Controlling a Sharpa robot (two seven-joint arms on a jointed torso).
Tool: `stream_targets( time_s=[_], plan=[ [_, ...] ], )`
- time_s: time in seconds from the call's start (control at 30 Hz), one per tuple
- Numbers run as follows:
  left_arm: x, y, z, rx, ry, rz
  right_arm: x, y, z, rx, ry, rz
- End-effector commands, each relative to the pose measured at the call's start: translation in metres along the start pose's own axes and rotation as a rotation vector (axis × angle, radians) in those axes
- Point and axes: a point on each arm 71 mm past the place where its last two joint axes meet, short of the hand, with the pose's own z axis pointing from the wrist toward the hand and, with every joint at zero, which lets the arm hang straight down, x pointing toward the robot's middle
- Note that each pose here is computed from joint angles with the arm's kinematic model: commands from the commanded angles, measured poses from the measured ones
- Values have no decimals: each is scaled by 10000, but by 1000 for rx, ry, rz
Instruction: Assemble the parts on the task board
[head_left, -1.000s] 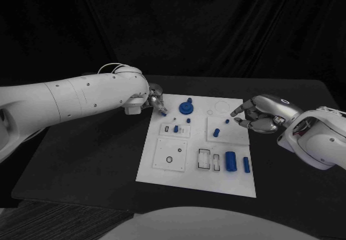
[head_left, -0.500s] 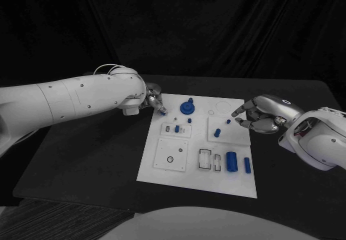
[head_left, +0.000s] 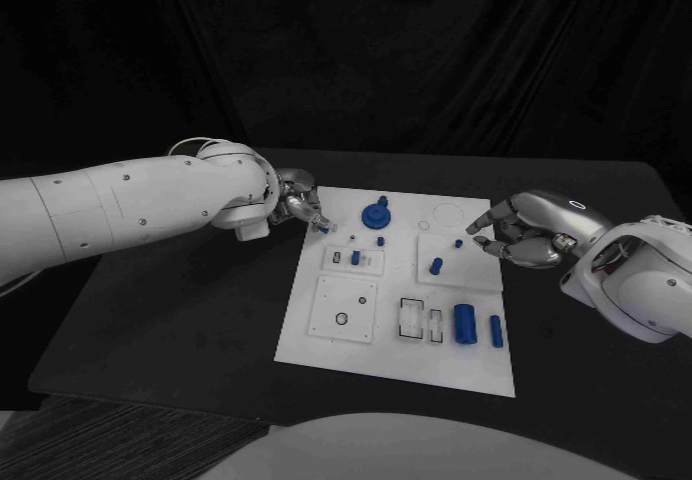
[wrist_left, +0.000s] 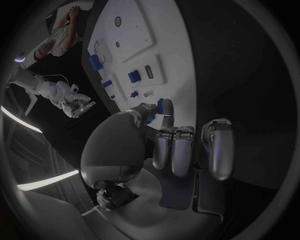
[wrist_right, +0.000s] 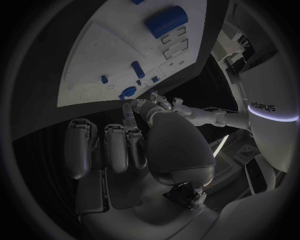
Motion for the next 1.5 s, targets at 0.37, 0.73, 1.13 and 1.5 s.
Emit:
stream_targets(
  time_s=[0.37, 0.73, 1.13, 1.5],
  plan=[
    [165, -100, -175, -11, -13, -45, 11, -22, -1, 23, 4, -1],
    [350, -97, -146, -23, 16, -45, 31, -36, -7, 26, 7, 0],
    [452, -121, -88, -17, 23, -52, 46, -40, -7, 27, 12, 1],
    [507, -173, -55, -12, 54, -37, 50, -39, 2, 26, 14, 1]
  ],
)
